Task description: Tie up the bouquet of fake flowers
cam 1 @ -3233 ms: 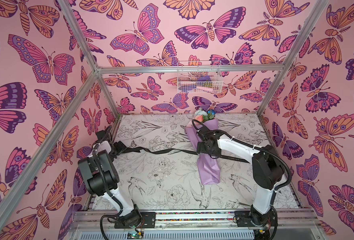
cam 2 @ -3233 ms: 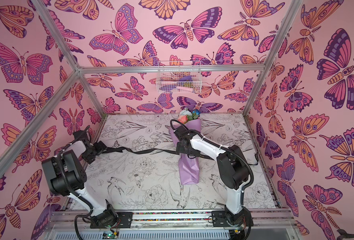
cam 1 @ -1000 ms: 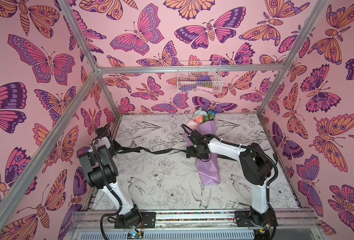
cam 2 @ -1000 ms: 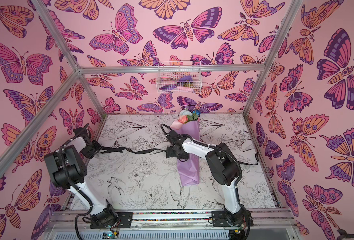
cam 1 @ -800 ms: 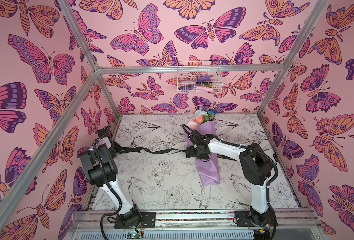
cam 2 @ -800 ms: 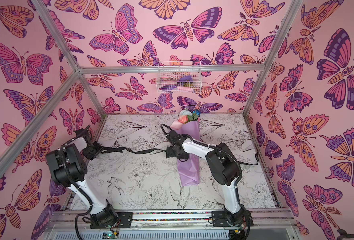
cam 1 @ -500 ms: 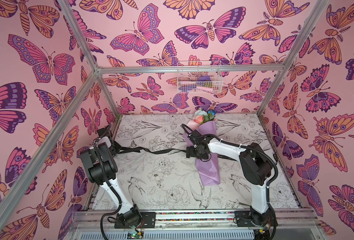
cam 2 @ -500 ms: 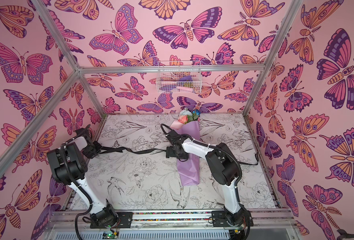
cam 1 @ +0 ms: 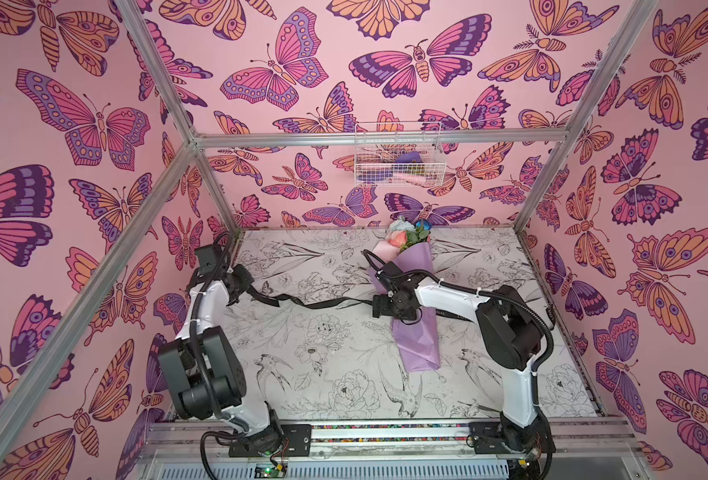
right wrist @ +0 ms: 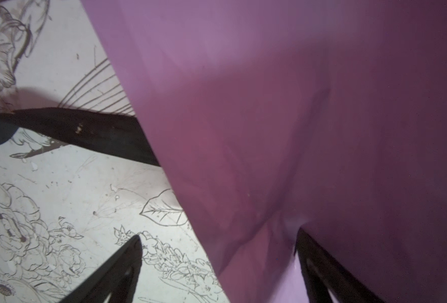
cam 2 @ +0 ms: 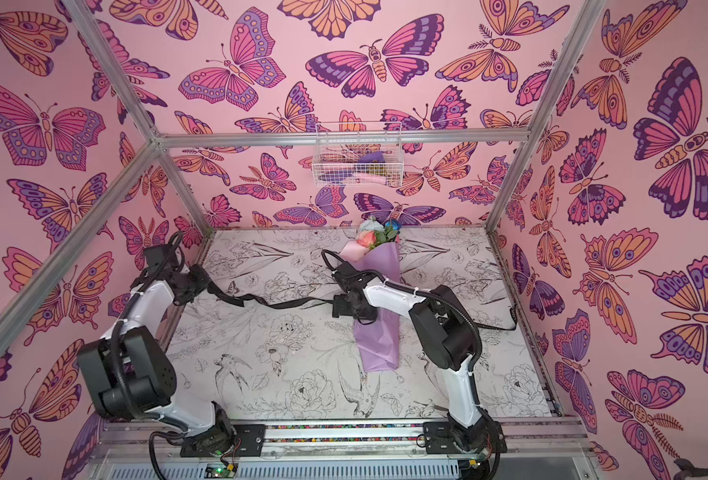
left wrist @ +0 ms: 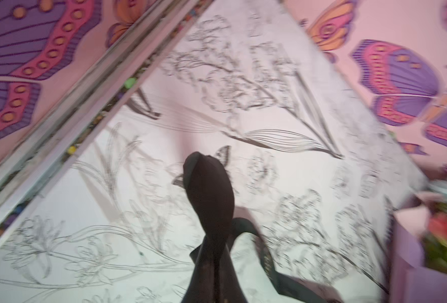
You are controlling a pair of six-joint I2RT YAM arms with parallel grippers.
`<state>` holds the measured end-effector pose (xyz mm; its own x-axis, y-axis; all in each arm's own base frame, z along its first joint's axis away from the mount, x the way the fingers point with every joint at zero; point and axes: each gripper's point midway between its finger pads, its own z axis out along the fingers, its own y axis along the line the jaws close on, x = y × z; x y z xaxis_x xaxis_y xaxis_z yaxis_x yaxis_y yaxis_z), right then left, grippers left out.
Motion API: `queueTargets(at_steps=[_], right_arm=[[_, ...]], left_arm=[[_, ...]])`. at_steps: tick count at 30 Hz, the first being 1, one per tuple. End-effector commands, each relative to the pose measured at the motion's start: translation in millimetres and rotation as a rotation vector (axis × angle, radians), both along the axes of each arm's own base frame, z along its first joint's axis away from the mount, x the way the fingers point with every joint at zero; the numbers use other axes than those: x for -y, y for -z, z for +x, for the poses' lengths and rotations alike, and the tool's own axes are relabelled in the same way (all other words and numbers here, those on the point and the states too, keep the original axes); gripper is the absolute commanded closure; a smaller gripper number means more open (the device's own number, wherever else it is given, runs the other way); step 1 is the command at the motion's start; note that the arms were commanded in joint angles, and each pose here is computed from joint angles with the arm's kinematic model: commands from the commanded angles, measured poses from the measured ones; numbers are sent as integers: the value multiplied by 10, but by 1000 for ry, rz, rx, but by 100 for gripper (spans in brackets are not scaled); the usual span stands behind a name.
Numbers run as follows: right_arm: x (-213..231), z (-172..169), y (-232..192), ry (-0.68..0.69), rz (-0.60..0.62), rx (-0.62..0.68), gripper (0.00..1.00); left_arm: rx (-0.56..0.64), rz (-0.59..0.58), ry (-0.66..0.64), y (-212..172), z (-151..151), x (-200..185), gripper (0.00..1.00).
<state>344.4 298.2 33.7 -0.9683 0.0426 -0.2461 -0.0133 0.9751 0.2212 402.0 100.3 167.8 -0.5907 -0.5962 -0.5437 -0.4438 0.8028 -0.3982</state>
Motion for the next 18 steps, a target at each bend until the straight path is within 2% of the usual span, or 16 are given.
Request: queueTargets(at_steps=[1, 9, 15, 18], right_arm=[[-9, 6, 38, -6, 12, -8, 8], [-76, 44, -69, -24, 49, 10, 8], [-73, 32, -158, -21, 71, 19, 8], [-71, 27, -261, -22, 88, 37, 8]], left_arm=[[74, -119, 134, -201, -90, 519, 100], [376, -128, 398, -1204, -343, 1522, 100], [442, -187, 583, -1364, -518, 2217, 100], [497, -228, 630, -1399, -550, 2482, 100]])
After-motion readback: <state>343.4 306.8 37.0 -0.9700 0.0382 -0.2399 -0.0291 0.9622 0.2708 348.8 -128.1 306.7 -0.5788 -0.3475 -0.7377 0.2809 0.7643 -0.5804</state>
